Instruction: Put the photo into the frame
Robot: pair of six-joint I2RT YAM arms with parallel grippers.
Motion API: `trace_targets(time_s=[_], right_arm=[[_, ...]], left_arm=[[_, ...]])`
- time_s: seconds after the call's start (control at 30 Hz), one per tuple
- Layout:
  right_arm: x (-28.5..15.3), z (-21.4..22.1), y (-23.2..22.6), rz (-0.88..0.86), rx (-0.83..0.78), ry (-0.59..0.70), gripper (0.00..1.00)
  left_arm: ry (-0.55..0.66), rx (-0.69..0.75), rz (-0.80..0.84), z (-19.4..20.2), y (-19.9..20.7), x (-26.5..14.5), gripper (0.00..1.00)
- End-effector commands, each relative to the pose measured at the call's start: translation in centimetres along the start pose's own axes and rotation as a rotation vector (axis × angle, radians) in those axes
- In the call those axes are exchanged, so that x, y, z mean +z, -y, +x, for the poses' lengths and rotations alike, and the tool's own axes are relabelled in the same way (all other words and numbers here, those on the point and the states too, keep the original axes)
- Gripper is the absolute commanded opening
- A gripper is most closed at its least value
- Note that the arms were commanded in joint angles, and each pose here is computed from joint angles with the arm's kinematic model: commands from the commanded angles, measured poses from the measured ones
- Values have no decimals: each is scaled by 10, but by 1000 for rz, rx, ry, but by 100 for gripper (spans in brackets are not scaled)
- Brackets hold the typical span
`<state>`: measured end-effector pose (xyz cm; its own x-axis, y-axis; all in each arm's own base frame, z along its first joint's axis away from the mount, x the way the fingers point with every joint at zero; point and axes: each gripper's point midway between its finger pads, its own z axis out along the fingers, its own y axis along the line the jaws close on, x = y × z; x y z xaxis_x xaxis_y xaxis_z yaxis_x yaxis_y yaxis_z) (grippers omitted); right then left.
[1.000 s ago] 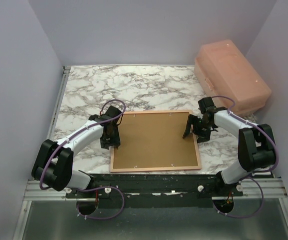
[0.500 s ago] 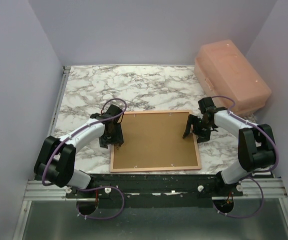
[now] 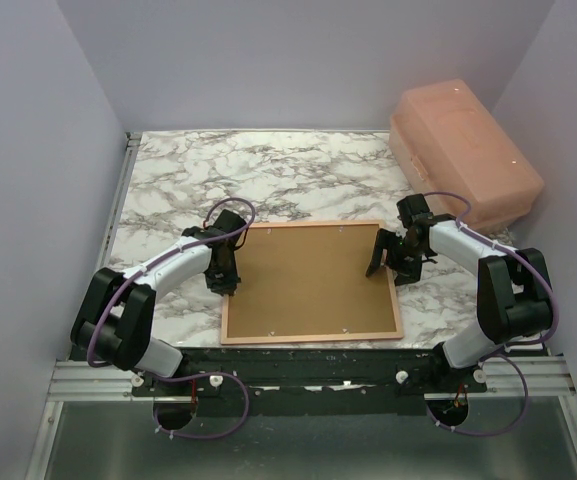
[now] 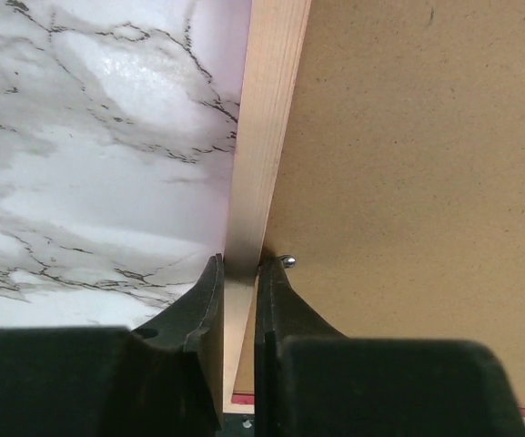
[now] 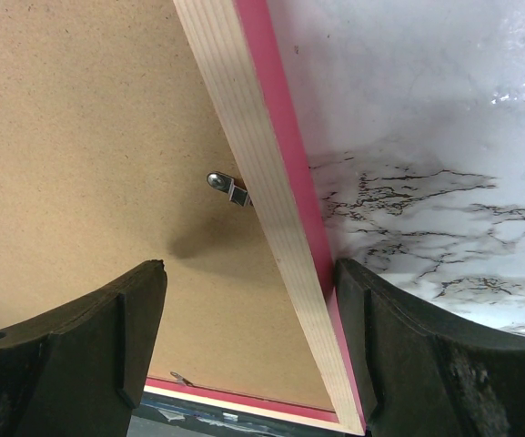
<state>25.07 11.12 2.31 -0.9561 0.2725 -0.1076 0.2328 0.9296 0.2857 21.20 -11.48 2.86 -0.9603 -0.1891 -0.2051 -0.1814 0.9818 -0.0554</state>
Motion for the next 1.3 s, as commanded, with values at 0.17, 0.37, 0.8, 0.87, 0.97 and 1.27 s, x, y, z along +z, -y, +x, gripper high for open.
trace_targets(time_s=[0.17, 0.37, 0.8, 0.87, 0.97, 1.27], right_arm=[[17, 19, 2, -19, 23, -79, 81], [13, 18, 1, -18, 25, -74, 82], [-5, 25, 9, 31, 70, -48, 90], [-7, 31, 8, 18, 76, -69, 91], [-7, 44, 3, -26, 92, -110, 91], [1, 59, -14, -155, 112, -177, 91]], left_arm=[[-3, 27, -9, 3, -1, 10, 0], [30, 14, 34, -4, 5, -7, 28], [15, -26, 109, 20, 2, -25, 66], [-9, -37, 134, 32, 2, -22, 67], [-59, -54, 190, 49, 6, -17, 67], [-129, -96, 320, 46, 30, -10, 67]])
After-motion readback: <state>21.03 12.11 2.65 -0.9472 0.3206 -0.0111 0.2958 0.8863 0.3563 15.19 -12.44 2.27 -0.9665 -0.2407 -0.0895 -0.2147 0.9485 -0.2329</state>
